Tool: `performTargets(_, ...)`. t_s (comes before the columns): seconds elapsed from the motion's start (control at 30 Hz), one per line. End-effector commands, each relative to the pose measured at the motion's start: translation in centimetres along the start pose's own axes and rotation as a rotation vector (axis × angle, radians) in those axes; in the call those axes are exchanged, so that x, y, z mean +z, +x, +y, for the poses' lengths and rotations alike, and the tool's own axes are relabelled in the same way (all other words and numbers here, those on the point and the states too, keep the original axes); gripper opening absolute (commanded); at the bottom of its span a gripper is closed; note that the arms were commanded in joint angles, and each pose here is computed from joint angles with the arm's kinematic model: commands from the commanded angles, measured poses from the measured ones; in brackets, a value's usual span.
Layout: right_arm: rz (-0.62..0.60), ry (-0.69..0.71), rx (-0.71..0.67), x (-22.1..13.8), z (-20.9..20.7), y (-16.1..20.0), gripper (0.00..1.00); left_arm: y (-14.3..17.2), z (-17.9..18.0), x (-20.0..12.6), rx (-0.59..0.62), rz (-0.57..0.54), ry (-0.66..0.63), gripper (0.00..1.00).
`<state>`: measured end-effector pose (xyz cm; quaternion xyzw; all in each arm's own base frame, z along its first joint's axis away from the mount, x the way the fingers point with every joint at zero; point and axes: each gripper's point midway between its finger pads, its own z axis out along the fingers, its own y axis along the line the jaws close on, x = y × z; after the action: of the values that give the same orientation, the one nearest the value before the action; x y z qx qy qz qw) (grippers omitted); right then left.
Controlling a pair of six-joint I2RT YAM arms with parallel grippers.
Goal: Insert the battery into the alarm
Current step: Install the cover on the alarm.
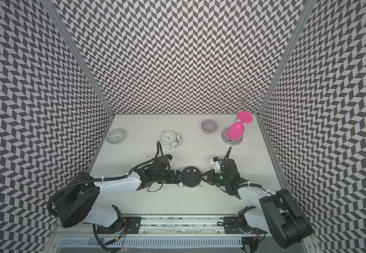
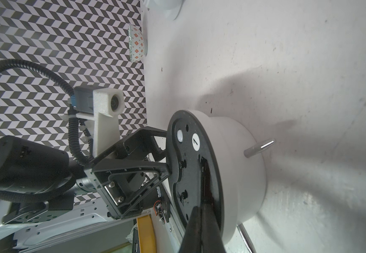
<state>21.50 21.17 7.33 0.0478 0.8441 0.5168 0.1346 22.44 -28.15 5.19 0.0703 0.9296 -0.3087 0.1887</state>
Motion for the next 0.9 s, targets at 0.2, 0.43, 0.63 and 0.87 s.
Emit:
performTargets(0.2,-0.021,-0.039,-0.046,0.28,1.43,-1.01,0.0,-0.05,0.29,0.01,0.0,0.001,-0.029,0.89)
performTargets(0.43,-0.012,-0.044,-0.047,0.41,1.4,-0.85,0.0,0.03,0.19,0.08,0.002,0.006,-0.021,0.89)
performTargets(0.63,-0.005,-0.049,-0.052,0.65,1.55,-0.85,0.0,0.11,0.1,0.08,0.001,0.008,-0.014,0.89)
performTargets(0.87,0.014,-0.02,-0.044,1.08,1.15,-0.83,0.0,0.16,0.06,0.14,0.004,0.011,-0.011,0.89)
